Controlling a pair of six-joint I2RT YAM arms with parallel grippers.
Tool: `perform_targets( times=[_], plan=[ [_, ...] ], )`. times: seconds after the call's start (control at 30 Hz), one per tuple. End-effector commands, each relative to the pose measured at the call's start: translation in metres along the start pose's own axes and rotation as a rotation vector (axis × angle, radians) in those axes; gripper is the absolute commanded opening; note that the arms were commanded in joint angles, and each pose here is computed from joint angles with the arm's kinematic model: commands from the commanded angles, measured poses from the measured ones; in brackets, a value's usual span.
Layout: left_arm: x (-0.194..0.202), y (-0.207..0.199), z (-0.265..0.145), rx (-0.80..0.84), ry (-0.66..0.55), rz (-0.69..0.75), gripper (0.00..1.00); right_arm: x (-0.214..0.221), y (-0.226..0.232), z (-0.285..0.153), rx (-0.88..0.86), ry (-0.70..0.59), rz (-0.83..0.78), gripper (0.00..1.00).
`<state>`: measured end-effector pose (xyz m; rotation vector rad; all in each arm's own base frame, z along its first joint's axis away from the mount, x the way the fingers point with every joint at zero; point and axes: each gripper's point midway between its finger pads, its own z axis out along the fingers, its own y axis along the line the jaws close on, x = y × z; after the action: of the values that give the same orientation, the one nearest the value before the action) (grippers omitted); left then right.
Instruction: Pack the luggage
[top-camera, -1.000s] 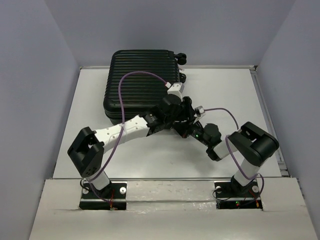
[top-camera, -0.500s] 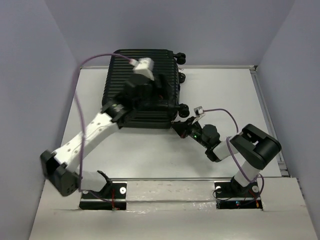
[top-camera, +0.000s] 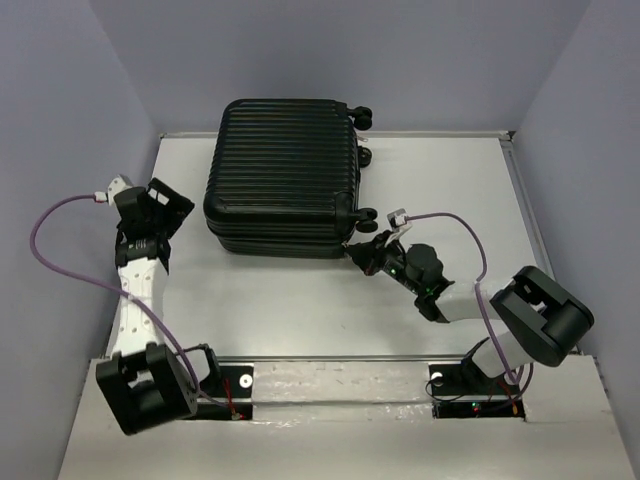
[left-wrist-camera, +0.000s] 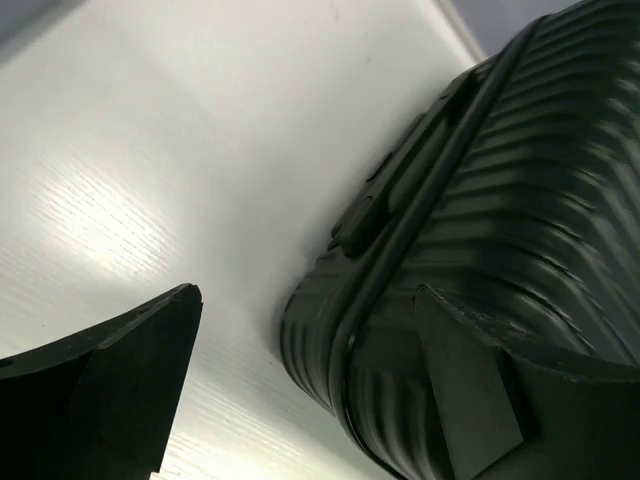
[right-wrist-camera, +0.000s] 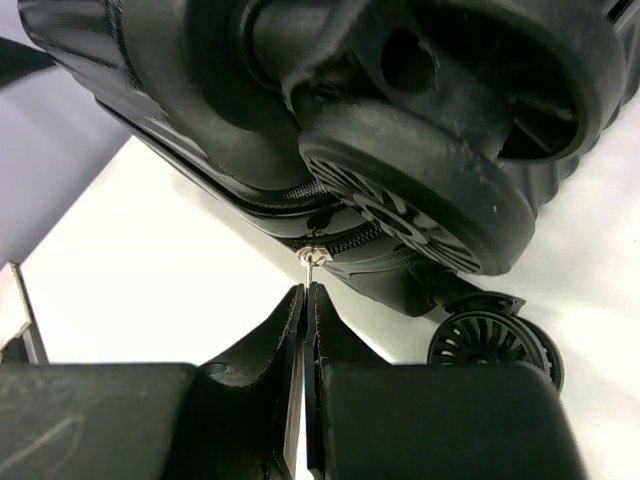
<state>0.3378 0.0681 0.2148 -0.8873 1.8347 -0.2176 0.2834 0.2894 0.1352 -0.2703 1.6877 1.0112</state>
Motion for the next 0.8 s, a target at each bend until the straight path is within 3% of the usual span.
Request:
perform_targets(
  times=[0.0,0.2,0.3,0.47,0.53,0.77],
  plan=[
    [-0.003,-0.029,0.023,0.148,0.048,-0.116,0.99,-0.014,0.018,0.004,-0.037,0.009,-0.057,0.07],
    [0.018,-0.039,0.064,0.181,0.154,-0.201,0.99,-0.014,0.023,0.009,-0.051,0.047,-0.050,0.07],
    [0.046,-0.053,0.079,0.180,0.229,-0.166,0.98,-0.007,0.031,0.013,-0.058,0.072,-0.063,0.07],
    [0.108,-0.084,0.060,0.266,0.333,-0.170,0.99,0.001,0.055,0.020,-0.075,0.095,-0.089,0.07],
    [0.114,-0.090,0.050,0.312,0.327,-0.183,0.99,0.007,0.066,0.023,-0.091,0.114,-0.086,0.07],
    [0.150,-0.069,0.027,0.320,0.369,-0.187,0.99,0.035,0.140,0.058,-0.266,0.201,-0.122,0.07]
  ],
)
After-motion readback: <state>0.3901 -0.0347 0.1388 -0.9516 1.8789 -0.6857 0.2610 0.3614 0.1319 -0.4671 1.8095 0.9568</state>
